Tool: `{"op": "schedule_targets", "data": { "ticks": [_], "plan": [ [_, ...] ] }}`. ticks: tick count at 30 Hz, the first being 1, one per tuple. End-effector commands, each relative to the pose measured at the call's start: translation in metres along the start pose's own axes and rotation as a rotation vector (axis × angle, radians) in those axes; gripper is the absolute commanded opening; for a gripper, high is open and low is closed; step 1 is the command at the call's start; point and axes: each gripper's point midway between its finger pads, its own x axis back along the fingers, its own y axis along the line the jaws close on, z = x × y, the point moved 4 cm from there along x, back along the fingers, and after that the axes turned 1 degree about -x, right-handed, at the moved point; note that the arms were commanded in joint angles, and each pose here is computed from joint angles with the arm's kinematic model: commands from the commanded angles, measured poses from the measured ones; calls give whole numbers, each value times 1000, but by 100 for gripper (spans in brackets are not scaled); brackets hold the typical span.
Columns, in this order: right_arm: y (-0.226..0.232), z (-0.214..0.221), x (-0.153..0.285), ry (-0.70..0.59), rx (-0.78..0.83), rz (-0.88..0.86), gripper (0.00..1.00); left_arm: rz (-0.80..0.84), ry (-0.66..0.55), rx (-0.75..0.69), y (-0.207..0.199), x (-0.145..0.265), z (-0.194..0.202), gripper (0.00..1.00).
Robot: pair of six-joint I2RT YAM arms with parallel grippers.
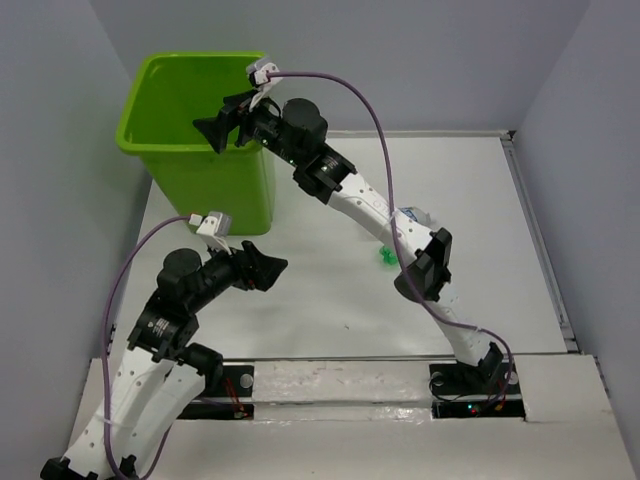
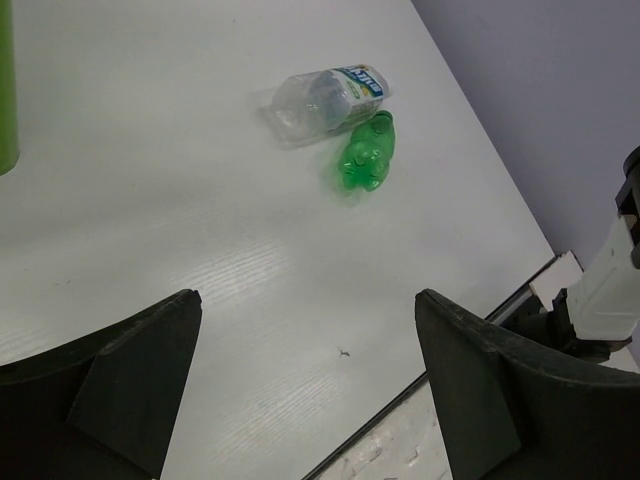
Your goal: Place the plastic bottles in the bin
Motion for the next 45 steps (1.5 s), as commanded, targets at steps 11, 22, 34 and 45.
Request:
{"op": "schedule_targets", "data": {
  "ticks": [11, 22, 34, 45],
  "plan": [
    [-37, -144, 231, -198, 26, 388, 2, 130, 42, -6, -79, -61, 18, 98],
    [-103, -12, 467, -207, -300, 905, 0, 173, 98, -470, -146, -181, 47, 98],
    [-95, -8, 541, -266, -244, 1070, 0, 138, 258, -651, -139, -291, 92, 97],
    [-86, -20, 543, -265, -220, 1028, 0, 118, 323, -657, -124, -325, 123, 90]
  ]
}}
